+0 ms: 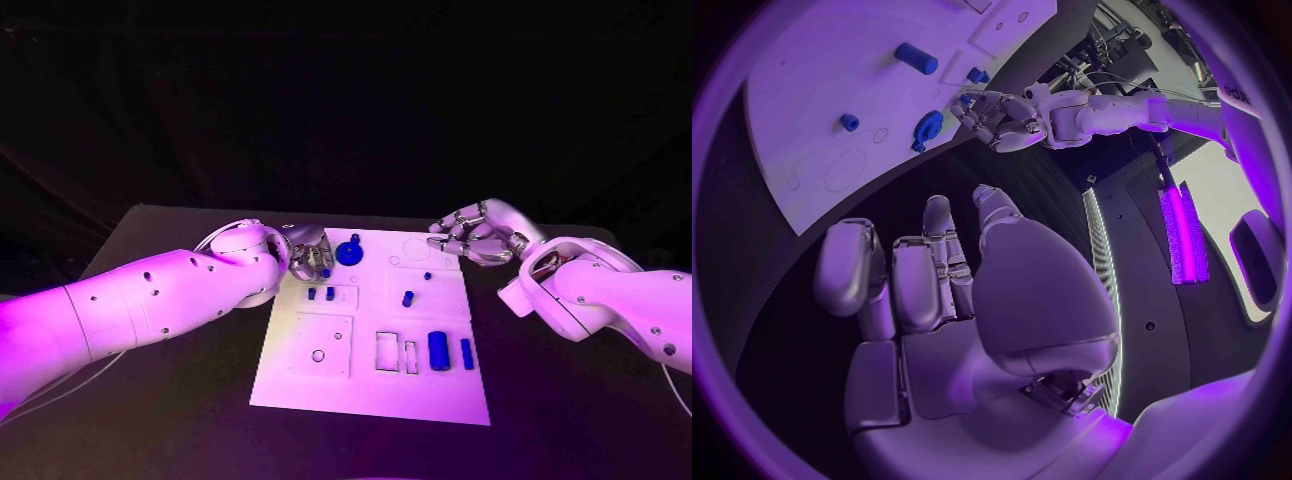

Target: Assemble the parts on the task board

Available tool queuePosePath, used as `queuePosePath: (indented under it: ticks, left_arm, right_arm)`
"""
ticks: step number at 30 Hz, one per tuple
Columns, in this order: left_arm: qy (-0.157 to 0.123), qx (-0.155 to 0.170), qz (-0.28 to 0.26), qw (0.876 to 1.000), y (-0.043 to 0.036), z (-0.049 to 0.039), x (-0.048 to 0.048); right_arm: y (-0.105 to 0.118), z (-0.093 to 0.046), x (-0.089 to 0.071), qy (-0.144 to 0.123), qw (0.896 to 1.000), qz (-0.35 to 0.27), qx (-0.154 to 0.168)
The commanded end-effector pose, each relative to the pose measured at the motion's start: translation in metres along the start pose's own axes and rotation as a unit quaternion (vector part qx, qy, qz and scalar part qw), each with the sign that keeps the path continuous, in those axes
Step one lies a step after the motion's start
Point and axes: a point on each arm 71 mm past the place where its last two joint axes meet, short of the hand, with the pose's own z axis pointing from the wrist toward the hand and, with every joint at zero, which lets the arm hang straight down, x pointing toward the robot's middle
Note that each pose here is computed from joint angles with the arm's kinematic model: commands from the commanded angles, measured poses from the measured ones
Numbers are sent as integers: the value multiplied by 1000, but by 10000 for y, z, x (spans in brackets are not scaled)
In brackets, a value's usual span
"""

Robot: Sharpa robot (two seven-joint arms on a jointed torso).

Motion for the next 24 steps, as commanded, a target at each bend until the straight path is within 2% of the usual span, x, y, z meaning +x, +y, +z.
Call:
queuePosePath:
  ticks: [1,9,14,17,20,22,24]
  left_arm:
    - [-5,1,-3,1000,-5,-10,-10]
    - [-11,3,-16,1000,78,-120,-60]
    - [-27,5,-37,999,172,-225,-152]
    - [-43,8,-75,996,241,-301,-233]
    - [-67,12,-135,989,334,-399,-351]
    - [-86,15,-180,980,399,-469,-429]
    - [-108,20,-234,966,471,-552,-507]
  right_arm:
    - [-19,3,29,25,999,-24,2]
    - [-120,24,13,50,994,-96,10]
    - [-140,30,21,58,989,-139,8]
    - [-134,32,34,61,985,-161,4]
    - [-127,33,46,63,980,-186,0]
    - [-122,35,54,64,976,-206,-2]
    - [-113,42,68,65,970,-234,-5]
